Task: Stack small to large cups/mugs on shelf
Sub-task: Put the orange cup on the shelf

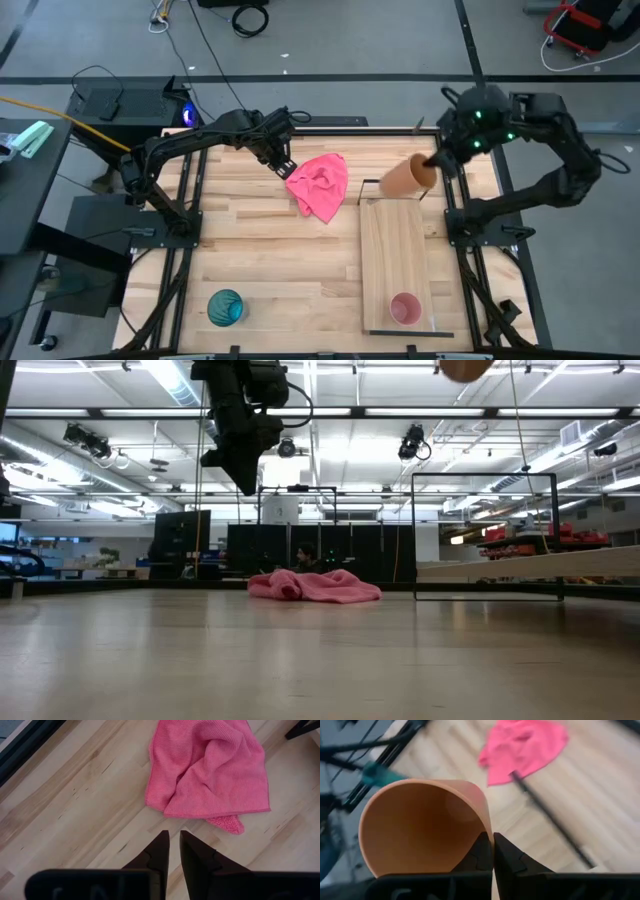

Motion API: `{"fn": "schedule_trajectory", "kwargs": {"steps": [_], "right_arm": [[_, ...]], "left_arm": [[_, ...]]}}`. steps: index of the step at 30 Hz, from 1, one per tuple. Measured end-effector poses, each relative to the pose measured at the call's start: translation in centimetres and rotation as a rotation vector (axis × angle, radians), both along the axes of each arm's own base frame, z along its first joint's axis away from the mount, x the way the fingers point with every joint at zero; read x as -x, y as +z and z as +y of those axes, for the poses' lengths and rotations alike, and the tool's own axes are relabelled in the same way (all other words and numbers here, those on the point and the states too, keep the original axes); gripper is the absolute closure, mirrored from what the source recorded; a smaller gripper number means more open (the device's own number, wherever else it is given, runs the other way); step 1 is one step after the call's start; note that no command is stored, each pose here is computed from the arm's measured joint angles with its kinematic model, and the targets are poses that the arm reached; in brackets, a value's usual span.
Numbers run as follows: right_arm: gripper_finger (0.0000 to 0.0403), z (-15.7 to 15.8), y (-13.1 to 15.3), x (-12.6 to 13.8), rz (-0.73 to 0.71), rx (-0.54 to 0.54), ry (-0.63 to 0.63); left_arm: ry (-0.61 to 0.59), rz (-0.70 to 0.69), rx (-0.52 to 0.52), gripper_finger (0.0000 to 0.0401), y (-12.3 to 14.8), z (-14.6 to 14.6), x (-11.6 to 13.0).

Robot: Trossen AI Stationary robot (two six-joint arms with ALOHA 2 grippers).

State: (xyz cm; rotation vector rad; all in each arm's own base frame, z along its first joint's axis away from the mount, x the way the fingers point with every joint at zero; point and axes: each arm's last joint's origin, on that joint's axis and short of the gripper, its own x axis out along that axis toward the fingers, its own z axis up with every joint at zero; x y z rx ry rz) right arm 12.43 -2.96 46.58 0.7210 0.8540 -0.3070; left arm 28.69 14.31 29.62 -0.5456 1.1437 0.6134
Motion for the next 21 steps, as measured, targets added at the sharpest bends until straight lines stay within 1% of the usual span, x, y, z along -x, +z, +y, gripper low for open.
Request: {"fn": "schedule_trajectory", "kwargs": {"steps": [4,7,9,11,14,16,18,21], "right_arm": [[0.0400,1.9,-0.1,-0.5,0.017,-0.037,0.056],[0.0400,3.1,-1.3,-1.2,0.081,-0.034,0.081],[0.0400,3.9,-2.9,-1.9,0.157,-0.033,0.106],[0.0400,4.8,-5.1,-2.6,0.253,-0.033,0.130],[0.0400,6.0,-8.5,-3.2,0.396,-0.009,0.190],[0.0400,6.4,-10.3,-3.4,0.463,0.005,0.200],[0.0399,6.7,-11.6,-3.7,0.479,0.017,0.194],[0.0400,7.3,-13.0,-4.4,0.463,0.027,0.212]], "left_arm": [[0.008,-0.001,0.002,0.0348,0.0,0.0,0.0],[0.009,-0.001,0.003,0.0345,0.0,0.0,0.0],[0.009,-0.001,0.003,0.0344,0.0,0.0,0.0],[0.009,-0.001,0.003,0.0346,0.0,0.0,0.0],[0.009,-0.001,0.003,0.0350,0.0,0.0,0.0],[0.009,-0.001,0.003,0.0352,0.0,0.0,0.0],[0.009,-0.001,0.003,0.0353,0.0,0.0,0.0],[0.009,-0.001,0.003,0.0350,0.0,0.0,0.0]]}}
